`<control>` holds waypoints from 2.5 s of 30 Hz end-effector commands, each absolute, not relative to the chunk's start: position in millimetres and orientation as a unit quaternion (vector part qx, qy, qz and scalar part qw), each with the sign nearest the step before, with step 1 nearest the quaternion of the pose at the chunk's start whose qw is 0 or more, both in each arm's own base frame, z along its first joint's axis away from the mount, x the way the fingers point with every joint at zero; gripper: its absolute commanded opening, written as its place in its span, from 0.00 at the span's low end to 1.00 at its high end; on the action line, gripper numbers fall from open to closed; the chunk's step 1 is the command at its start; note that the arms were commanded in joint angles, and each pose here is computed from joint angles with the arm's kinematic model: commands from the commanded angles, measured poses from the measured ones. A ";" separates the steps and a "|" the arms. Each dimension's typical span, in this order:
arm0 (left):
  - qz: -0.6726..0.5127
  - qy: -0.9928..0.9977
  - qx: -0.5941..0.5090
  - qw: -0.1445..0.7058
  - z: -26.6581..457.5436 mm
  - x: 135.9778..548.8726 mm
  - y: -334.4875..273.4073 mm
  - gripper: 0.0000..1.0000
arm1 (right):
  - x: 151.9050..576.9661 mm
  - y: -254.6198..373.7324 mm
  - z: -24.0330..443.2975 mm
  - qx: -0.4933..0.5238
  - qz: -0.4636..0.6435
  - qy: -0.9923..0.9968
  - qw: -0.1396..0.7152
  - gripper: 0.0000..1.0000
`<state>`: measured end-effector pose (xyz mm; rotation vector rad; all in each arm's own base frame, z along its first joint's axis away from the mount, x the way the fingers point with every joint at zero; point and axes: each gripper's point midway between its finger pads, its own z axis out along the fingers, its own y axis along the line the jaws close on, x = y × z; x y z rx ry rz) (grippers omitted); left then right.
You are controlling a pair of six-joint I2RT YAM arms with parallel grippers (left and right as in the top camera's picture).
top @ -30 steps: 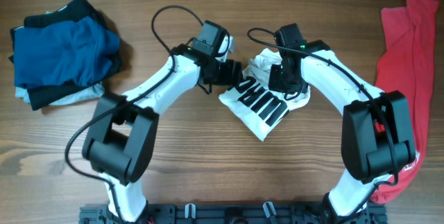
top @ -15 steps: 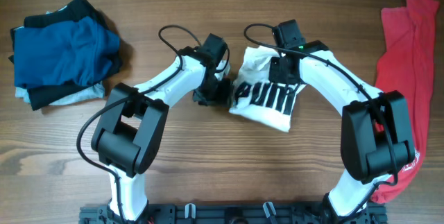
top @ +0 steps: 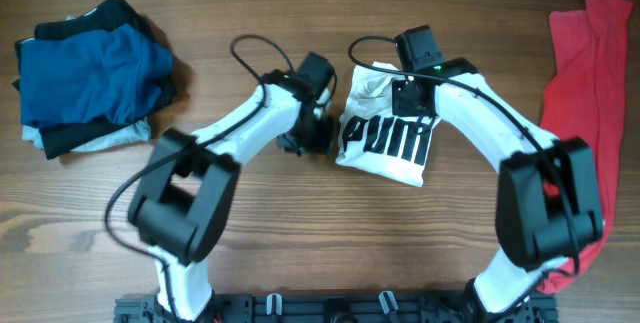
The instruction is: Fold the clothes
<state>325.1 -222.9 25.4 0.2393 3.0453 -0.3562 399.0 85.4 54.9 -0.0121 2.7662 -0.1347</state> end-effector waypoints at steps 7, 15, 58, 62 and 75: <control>-0.242 0.945 0.100 0.195 105.7 387.3 -251.6 0.63 | 391.8 82.7 155.9 0.056 0.007 0.955 0.290 0.18; -0.256 0.938 0.128 0.196 81.2 393.5 -276.7 0.61 | 372.3 78.5 140.5 0.082 0.024 0.969 0.234 0.15; -0.251 0.934 -0.049 0.249 41.1 465.0 -247.0 0.06 | 364.1 81.9 136.6 0.089 0.036 0.972 0.214 0.10; -0.237 0.946 -0.053 0.213 13.7 454.5 -243.6 0.25 | 364.0 81.8 136.5 0.089 0.035 0.972 0.213 0.10; -0.291 0.936 -0.021 0.196 47.4 446.5 -242.8 0.69 | 363.1 80.9 136.0 0.089 0.033 0.973 0.212 0.10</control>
